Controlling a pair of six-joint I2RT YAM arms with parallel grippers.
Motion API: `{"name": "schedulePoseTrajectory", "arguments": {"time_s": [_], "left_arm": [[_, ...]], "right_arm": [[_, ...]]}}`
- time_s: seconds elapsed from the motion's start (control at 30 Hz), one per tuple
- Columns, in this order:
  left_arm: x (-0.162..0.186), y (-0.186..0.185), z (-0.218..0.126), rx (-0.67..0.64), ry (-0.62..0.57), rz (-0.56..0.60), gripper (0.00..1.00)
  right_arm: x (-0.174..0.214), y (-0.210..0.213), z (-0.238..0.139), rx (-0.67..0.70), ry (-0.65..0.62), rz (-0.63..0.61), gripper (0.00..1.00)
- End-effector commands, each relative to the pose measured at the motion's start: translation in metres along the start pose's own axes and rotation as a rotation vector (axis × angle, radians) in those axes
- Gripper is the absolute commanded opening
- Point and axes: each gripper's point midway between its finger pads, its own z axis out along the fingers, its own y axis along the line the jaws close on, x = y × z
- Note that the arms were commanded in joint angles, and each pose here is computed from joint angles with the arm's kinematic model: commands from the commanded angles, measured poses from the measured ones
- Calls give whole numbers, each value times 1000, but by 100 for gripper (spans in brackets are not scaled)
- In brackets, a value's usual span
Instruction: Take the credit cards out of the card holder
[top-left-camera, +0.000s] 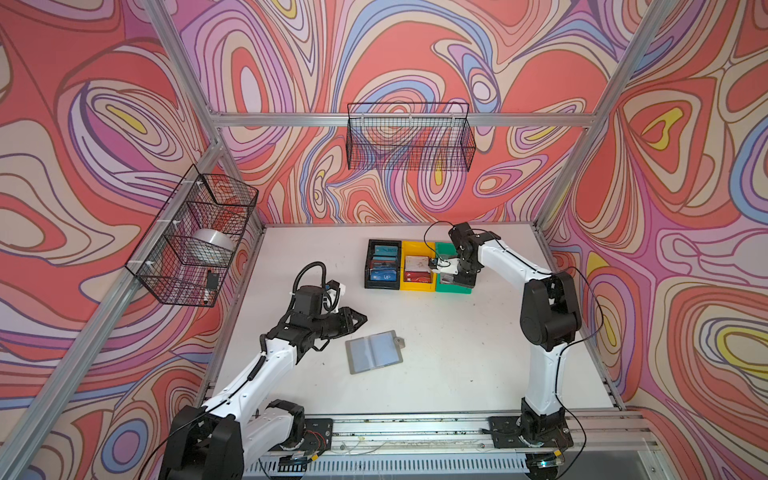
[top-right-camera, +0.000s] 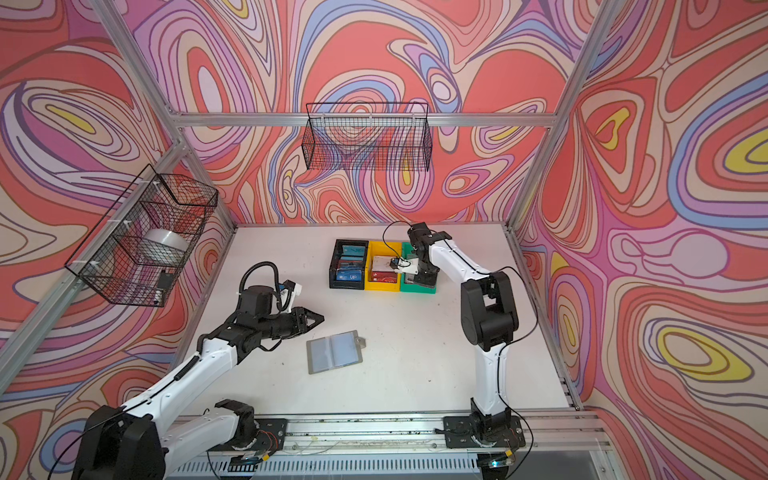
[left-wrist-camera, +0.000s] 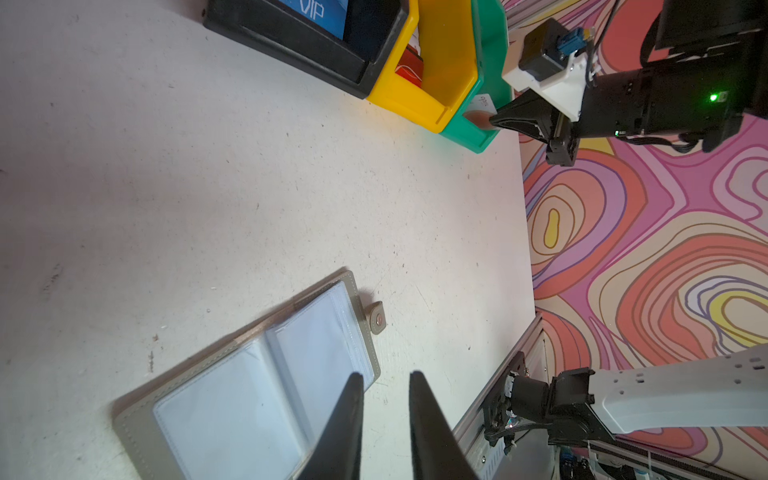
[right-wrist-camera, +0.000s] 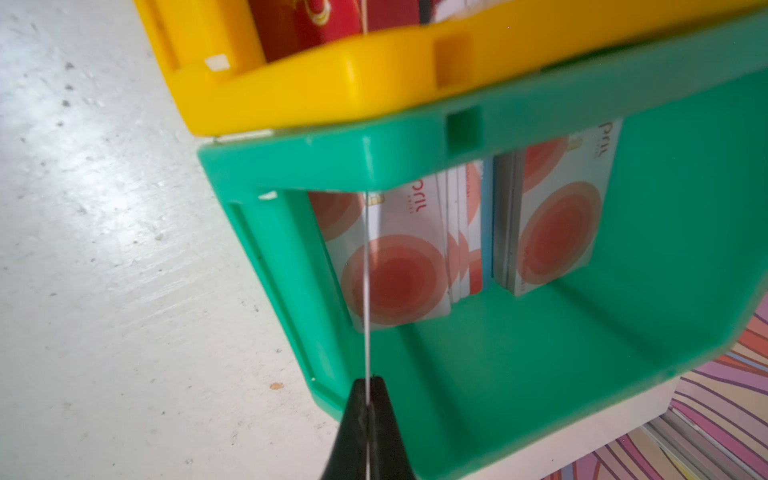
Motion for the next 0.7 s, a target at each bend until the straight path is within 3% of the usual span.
{"name": "schedulePoseTrajectory", "arguments": {"time_s": [0.0, 0.67], "left_arm": [[0, 0, 3, 16, 1, -3, 24], [-1, -1, 3, 18, 8, -2, 24]], "right_arm": [[3, 2, -13, 24, -10, -8, 0], [-5, -1, 0, -3, -13, 5, 0]]}}
